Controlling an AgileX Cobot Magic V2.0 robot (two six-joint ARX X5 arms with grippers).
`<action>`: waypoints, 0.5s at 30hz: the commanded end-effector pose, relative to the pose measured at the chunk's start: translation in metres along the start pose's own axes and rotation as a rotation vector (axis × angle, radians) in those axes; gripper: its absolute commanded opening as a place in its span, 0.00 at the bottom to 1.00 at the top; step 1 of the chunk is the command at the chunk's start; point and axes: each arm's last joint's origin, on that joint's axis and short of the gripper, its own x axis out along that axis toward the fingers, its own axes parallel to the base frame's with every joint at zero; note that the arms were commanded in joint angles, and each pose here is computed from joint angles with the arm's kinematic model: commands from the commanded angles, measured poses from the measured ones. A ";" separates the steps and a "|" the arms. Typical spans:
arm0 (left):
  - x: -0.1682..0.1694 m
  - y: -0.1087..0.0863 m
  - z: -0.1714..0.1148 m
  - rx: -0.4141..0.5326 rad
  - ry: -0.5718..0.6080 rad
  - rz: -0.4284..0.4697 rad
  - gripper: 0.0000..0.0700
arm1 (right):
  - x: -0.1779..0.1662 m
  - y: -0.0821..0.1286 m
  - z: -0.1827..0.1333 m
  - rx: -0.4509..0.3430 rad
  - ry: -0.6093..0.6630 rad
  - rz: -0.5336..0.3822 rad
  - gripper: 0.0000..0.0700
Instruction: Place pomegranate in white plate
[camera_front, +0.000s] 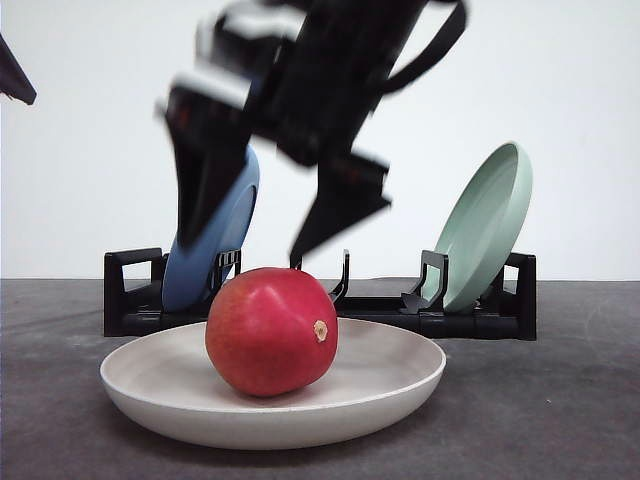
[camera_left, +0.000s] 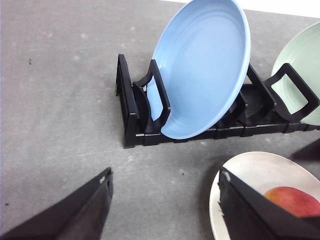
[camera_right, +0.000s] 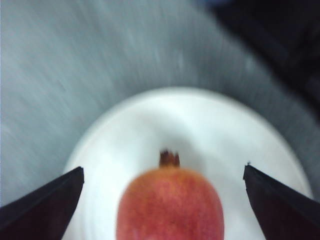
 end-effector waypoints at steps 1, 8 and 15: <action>0.000 -0.001 0.003 0.001 -0.011 -0.004 0.56 | -0.004 0.000 -0.007 -0.017 -0.038 0.008 0.93; 0.000 -0.001 0.002 0.001 -0.010 -0.004 0.56 | -0.042 -0.023 -0.041 0.028 -0.163 0.049 0.93; 0.000 -0.001 0.002 0.000 -0.009 -0.004 0.56 | -0.078 -0.057 -0.077 0.133 -0.229 -0.032 0.93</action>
